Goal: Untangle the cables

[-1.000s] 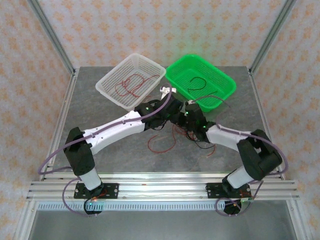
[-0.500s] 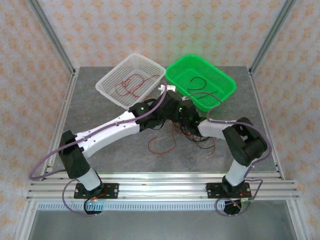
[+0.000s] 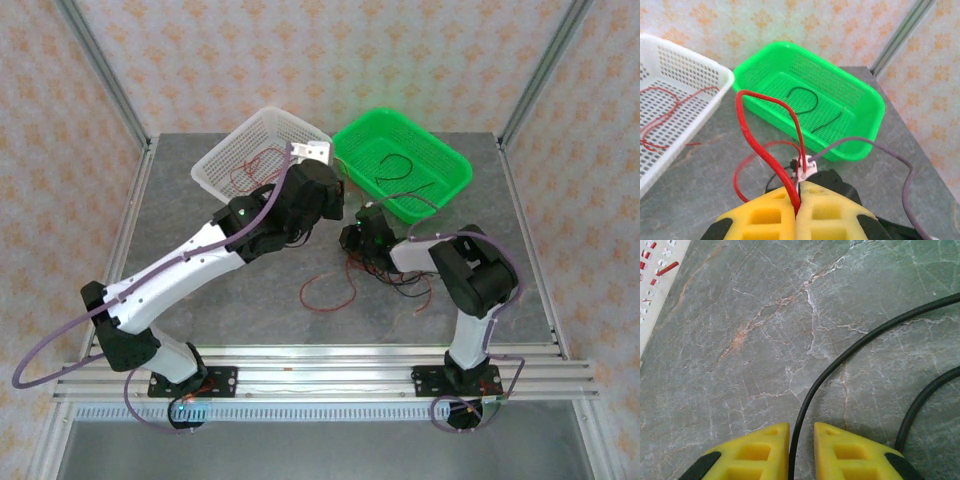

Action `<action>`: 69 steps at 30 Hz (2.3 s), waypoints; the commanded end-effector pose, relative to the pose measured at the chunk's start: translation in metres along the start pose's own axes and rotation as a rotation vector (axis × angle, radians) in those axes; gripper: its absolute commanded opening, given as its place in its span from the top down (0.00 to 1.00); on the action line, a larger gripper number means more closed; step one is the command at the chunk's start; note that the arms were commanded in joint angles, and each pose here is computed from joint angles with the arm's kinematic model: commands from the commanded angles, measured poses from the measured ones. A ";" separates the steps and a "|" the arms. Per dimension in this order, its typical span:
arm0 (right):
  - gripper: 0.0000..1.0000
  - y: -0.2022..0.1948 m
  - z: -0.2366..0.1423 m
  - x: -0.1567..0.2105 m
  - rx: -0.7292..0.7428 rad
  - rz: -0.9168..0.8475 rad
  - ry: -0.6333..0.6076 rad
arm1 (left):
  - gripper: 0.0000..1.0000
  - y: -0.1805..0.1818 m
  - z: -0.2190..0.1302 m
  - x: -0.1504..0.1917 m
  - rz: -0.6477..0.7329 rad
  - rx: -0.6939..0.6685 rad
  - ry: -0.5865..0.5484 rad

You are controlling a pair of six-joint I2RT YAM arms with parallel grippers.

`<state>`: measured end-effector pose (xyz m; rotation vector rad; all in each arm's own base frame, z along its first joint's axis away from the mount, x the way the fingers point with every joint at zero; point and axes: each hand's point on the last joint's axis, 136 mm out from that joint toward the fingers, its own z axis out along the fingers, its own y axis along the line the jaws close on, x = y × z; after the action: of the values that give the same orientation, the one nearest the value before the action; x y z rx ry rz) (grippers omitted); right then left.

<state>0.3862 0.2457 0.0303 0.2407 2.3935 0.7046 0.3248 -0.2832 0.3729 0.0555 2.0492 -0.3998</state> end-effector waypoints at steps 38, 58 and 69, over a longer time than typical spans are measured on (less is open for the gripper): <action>0.23 0.053 -0.148 -0.043 -0.157 -0.127 -0.161 | 1.00 0.229 0.098 -0.124 -0.017 -0.637 -0.330; 0.21 0.022 -0.193 -0.029 -0.094 -0.088 -0.214 | 1.00 0.284 0.233 -0.006 -0.016 -0.653 -0.054; 0.21 -0.017 -0.192 -0.024 0.114 -0.018 -0.194 | 0.96 0.314 0.265 0.076 -0.037 -0.708 0.189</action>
<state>0.2864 0.1574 0.1609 0.2371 2.2401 0.6073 0.5799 -0.0832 0.1271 -0.3574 2.2045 0.3220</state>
